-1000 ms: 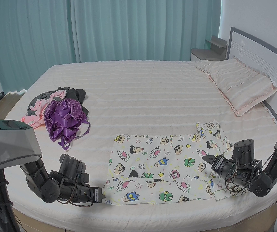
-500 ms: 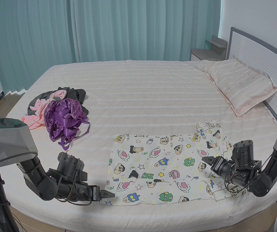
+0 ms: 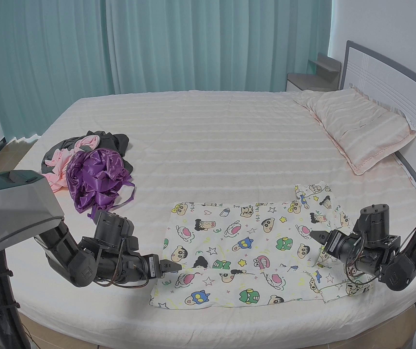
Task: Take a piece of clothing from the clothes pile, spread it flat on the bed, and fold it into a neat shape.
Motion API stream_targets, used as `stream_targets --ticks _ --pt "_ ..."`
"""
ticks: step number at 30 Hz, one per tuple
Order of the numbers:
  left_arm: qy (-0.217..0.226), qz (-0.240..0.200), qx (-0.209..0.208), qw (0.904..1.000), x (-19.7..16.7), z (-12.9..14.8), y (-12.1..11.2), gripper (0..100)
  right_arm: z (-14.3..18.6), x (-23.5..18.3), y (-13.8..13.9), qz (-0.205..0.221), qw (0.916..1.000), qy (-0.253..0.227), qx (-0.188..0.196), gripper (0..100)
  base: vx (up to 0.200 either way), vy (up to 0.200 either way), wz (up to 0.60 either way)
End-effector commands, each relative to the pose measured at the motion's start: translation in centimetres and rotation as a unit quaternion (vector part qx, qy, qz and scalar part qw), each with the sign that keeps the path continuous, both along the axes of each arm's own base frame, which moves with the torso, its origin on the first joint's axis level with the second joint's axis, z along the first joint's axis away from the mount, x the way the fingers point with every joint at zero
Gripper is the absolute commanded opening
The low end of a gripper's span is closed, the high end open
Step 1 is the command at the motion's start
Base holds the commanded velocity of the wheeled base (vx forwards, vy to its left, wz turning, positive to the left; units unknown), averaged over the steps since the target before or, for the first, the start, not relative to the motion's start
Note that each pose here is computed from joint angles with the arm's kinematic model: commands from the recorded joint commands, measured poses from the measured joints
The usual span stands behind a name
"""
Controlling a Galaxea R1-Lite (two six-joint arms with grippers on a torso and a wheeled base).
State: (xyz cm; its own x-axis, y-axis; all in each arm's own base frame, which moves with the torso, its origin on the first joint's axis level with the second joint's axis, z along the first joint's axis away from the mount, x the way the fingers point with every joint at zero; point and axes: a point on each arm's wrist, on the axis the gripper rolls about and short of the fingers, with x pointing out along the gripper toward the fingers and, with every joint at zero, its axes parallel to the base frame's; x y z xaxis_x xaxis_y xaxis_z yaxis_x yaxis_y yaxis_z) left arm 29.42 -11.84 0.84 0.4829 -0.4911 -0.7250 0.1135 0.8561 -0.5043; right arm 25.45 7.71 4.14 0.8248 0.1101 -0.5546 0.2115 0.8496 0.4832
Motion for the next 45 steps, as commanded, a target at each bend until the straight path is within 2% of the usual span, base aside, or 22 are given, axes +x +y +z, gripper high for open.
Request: stream_targets --ticks 1,7,10,15,22,23,30,33,38,45 --pt "0.011 -0.001 0.005 0.9999 0.6 -1.2 -0.3 100 0.0 0.2 -1.7 -0.007 0.9999 0.004 -0.015 100 0.0 0.0 0.0" --pt "0.008 -0.001 0.0 1.0 0.8 -1.4 -0.6 100 -0.3 -0.1 -3.9 -0.023 0.9995 0.015 -0.015 100 0.0 0.0 0.0" --pt "0.005 -0.006 0.0 1.0 0.8 -1.7 -1.0 100 -0.6 -0.4 -5.8 -0.03 0.9991 0.024 -0.017 100 0.0 0.0 0.0" --pt "0.005 -0.007 0.0 1.0 1.1 -1.9 -1.1 100 -1.2 -1.8 -7.5 -0.01 0.9985 0.046 -0.026 100 0.0 0.0 0.0" --pt "0.003 -0.017 0.0 0.9999 1.1 -2.0 -1.8 100 -1.3 -2.0 -9.6 -0.003 0.9986 0.047 -0.022 100 0.0 0.0 0.0" --pt "0.003 -0.017 0.0 0.9999 1.1 -2.0 -1.8 0 -1.3 -2.1 -9.8 -0.003 0.9987 0.046 -0.022 100 0.0 0.0 0.0" --pt "0.0 -0.016 -0.001 0.9999 1.3 -1.9 -1.9 0 -1.7 -2.4 -11.2 0.001 0.998 0.052 -0.037 100 0.0 0.0 0.0" --pt "0.002 -0.007 0.009 0.9999 1.1 -2.0 -1.7 0 -2.3 -2.6 -11.6 0.025 0.9974 0.063 -0.026 100 0.0 0.0 0.0" --pt "0.0 0.003 0.019 0.9998 1.1 -2.1 -1.4 0 -3.9 -2.4 -12.8 0.047 0.9944 0.083 -0.046 100 0.0 0.0 0.0" --pt "-0.001 0.004 0.019 0.9998 0.9 -1.9 -1.4 0 -5.3 -2.0 -14.1 0.112 0.9901 0.073 -0.044 100 0.0 0.0 0.0"
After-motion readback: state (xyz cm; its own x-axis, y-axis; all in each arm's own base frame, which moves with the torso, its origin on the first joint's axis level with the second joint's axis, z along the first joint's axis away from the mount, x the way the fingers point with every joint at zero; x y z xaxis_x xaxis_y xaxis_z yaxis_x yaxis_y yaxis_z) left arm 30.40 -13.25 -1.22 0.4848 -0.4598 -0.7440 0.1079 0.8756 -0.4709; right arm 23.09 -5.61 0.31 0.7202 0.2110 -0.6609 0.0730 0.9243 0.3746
